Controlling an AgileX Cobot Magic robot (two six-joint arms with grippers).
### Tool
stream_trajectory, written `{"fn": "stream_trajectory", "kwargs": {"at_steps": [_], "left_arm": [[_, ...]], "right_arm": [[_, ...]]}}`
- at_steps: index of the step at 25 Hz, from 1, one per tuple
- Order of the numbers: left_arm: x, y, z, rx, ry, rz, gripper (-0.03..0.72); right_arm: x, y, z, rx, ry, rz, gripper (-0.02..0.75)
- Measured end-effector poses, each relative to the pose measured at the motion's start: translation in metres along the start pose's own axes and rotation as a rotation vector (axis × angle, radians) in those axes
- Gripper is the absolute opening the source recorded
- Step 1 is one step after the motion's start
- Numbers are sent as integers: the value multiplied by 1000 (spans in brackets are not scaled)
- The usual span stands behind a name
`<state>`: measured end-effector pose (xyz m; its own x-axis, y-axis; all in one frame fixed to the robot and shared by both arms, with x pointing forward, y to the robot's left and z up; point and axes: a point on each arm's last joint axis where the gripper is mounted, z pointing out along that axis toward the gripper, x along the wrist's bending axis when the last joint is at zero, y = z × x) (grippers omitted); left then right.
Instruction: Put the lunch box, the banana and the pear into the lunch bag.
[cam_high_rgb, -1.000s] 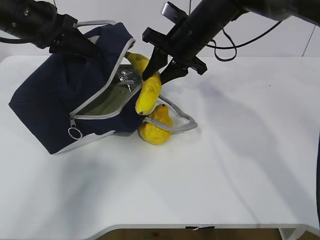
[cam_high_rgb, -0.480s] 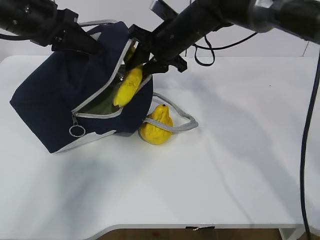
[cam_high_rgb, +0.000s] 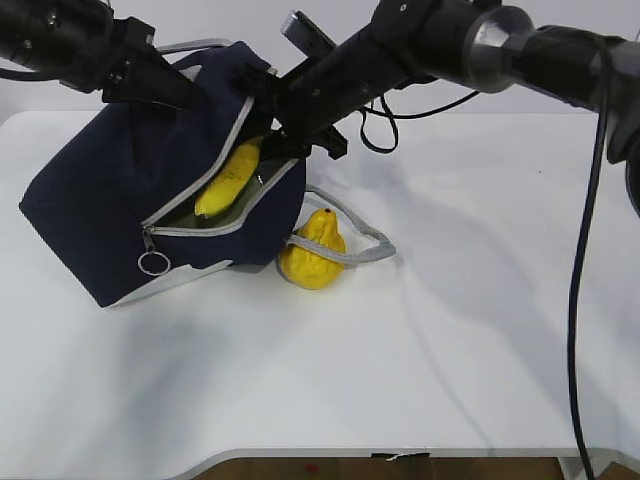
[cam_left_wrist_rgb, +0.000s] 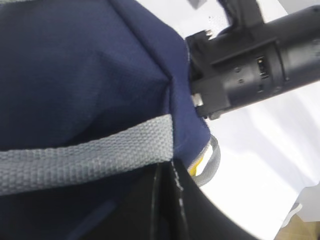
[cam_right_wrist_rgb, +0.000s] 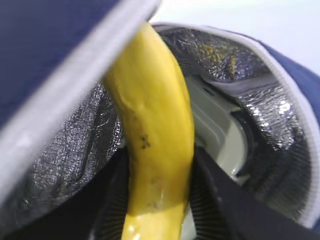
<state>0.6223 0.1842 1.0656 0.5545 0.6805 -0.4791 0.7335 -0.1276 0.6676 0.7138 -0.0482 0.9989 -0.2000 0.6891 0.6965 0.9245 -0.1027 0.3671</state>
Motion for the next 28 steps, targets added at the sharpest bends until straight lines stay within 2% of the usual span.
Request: {"fn": "stream_trajectory", "kwargs": {"at_steps": [3,8,10,21,24,28], "left_arm": [[0,0,0,0,0,0,-7],[1,1,0,-6,6,-2,-7],[1,1,0,-6,6,-2,-7],[3,-1,-1,16,29,19,-7],[3,-2,-1,20,27,17,-7],[4,-2,-1,23,32,20,-7]], "right_arm": [[1,1,0,-8,12,10,354],[2,1,0,-13,20,16,512],[2,1,0,-10,27,22,538],[4,7,-29,123,49,-144,552],[6,7,-39,183,4,-210,554],[5,11,-48,187,-93,-289,555]]}}
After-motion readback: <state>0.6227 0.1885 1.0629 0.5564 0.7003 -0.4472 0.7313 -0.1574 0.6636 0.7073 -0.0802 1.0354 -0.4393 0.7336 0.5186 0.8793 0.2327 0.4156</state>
